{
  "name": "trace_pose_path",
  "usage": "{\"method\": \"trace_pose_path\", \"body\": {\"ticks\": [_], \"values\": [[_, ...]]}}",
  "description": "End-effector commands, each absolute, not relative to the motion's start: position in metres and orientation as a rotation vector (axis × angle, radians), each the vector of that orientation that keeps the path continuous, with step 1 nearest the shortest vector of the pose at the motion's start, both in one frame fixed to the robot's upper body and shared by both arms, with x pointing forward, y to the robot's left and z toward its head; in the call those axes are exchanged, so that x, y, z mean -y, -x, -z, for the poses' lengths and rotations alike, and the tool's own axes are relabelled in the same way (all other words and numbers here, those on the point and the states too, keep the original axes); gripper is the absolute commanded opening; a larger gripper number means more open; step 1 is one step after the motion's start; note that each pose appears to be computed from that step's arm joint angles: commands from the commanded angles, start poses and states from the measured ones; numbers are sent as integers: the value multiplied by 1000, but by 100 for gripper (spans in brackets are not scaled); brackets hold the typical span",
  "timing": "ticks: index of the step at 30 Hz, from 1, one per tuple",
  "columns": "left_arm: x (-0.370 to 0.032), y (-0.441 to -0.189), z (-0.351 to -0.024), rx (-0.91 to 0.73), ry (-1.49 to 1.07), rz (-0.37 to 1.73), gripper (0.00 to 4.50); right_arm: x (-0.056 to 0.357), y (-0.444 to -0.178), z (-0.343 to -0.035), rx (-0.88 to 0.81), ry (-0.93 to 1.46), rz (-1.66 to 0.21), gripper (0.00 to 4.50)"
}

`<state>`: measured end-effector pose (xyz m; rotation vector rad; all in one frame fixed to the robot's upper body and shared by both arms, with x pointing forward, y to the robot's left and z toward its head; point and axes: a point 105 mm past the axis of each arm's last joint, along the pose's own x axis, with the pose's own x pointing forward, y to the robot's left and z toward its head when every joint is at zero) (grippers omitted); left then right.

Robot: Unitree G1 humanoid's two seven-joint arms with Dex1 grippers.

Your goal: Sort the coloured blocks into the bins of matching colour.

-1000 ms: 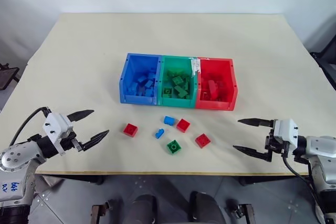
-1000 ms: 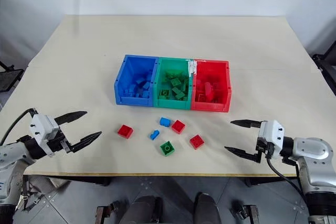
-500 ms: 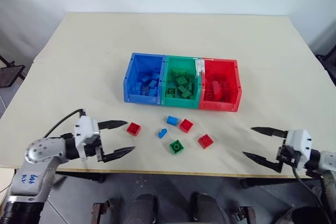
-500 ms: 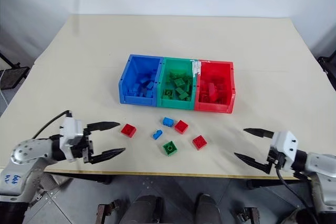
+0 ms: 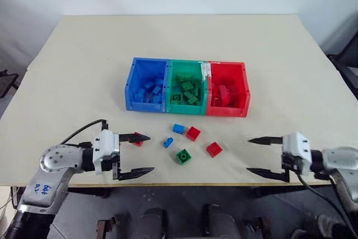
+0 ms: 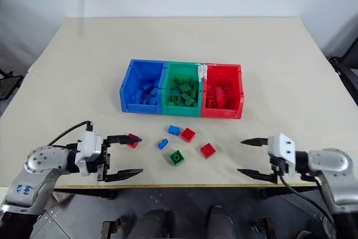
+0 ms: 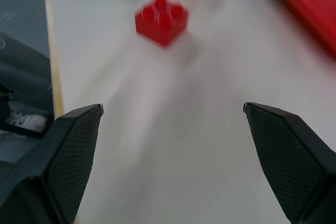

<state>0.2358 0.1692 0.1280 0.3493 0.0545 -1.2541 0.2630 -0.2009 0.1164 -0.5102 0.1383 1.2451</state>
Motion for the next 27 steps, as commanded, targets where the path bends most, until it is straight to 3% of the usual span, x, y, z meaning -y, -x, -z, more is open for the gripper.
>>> {"method": "trace_pose_path", "body": {"ticks": [1, 12, 15, 19, 23, 27], "values": [[-181, -232, -139, -25, -382, 1191, 446, 180, -269, -110, -157, 555, -1353, 450], [-191, -221, -138, -36, -353, 1111, 446, 138, -298, -100, -133, 647, -1587, 450], [-190, -217, -132, -49, -345, 1112, 450, 133, -295, -97, -130, 633, -1638, 390], [-187, -215, -131, -46, -340, 1117, 450, 137, -289, -96, -140, 601, -1654, 259], [-186, -222, -142, 25, -279, 1063, 450, 144, -299, -117, -62, 483, -1511, 141], [-182, -227, -150, 67, -242, 1033, 450, 156, -308, -149, 14, 335, -1358, 141]]}}
